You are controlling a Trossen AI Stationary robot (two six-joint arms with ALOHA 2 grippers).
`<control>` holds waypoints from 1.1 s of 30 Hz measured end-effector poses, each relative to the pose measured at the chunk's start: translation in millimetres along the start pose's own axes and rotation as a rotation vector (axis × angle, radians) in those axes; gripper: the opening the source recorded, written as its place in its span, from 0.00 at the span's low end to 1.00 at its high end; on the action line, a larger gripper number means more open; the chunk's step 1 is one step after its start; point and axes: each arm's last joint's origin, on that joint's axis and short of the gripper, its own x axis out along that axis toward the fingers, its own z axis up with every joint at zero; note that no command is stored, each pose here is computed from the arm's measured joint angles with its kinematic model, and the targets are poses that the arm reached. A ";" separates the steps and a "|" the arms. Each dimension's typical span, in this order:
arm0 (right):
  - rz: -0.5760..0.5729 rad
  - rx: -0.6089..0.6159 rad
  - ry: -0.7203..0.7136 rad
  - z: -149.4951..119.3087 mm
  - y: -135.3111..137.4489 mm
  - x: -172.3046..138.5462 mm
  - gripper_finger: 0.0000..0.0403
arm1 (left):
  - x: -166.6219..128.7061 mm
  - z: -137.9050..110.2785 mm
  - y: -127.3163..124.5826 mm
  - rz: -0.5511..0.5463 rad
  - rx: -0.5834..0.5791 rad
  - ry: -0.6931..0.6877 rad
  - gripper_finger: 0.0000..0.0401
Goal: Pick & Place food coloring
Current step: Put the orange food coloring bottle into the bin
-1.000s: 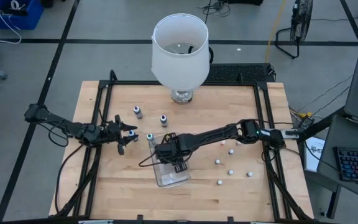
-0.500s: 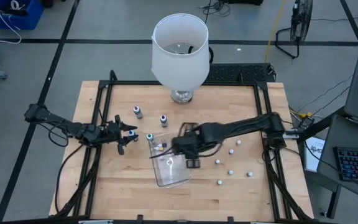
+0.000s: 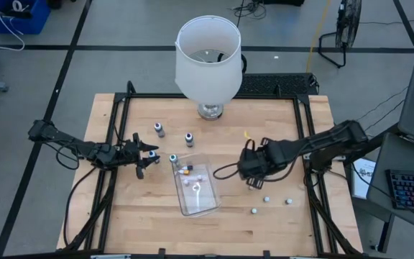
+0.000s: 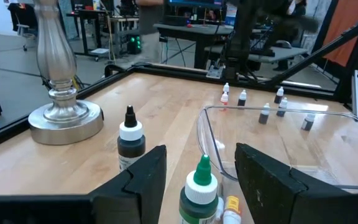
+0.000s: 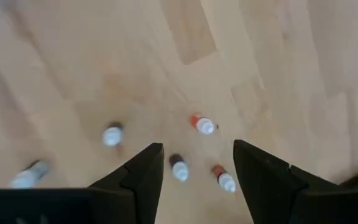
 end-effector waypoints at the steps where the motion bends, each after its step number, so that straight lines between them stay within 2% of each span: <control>1: 0.006 0.006 -0.008 -3.3 -2.9 9.1 0.45 | 0.0 0.0 0.0 0.000 0.000 0.000 0.48; 8: 0.044 0.018 0.007 -18.6 -20.6 66.3 0.45 | 0.0 0.0 0.0 0.000 0.000 0.000 0.48; 13: 0.090 0.026 0.056 -24.7 -26.8 91.5 0.45 | 0.0 0.0 0.0 0.000 0.000 0.000 0.48; 24: 0.150 0.045 0.047 -31.9 -33.1 122.7 0.45 | 0.0 0.0 0.0 0.000 0.000 0.000 0.48; 33: 0.149 0.055 0.043 -30.0 -40.0 127.9 0.45 | 0.0 0.0 0.0 0.000 0.000 0.000 0.48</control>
